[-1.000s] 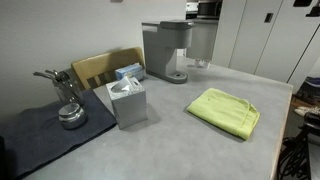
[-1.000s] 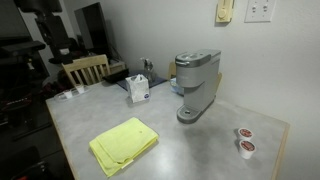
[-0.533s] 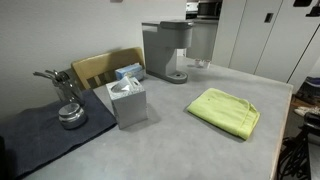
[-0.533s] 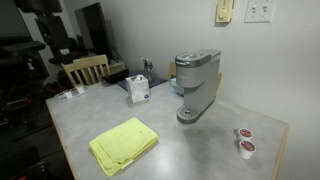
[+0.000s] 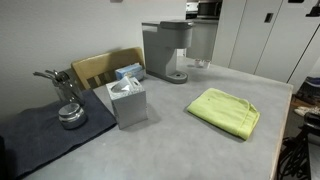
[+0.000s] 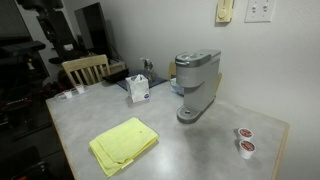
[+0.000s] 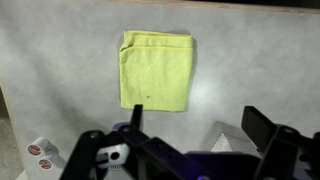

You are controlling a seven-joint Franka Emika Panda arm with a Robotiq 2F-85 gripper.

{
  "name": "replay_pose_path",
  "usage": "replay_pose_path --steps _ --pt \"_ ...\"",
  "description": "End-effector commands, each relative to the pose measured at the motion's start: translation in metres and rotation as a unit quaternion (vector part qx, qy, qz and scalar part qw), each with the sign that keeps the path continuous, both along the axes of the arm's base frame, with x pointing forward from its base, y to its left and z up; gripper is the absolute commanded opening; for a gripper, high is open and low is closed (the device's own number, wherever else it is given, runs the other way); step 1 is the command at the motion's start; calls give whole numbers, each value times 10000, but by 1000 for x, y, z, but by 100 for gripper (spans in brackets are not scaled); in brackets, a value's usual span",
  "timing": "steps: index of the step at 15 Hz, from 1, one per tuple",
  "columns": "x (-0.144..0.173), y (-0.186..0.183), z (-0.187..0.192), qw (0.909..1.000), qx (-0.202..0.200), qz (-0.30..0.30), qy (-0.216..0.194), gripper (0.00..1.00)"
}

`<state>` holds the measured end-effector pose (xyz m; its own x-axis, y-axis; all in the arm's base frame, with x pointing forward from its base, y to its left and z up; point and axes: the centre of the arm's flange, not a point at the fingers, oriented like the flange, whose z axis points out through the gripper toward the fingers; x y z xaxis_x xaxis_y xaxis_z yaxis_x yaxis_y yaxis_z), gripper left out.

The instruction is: Unfold the cloth

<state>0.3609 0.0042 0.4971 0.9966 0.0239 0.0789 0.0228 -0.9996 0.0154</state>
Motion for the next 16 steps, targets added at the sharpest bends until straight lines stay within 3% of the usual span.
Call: replay_pose_path --steps 1,9,16 --pt "6 -10 -9 9996 -176 78 -182 100" --pt "35 -34 -49 9975 -173 589 -348 100" --pt "29 -28 -50 9974 -197 602 -355 100"
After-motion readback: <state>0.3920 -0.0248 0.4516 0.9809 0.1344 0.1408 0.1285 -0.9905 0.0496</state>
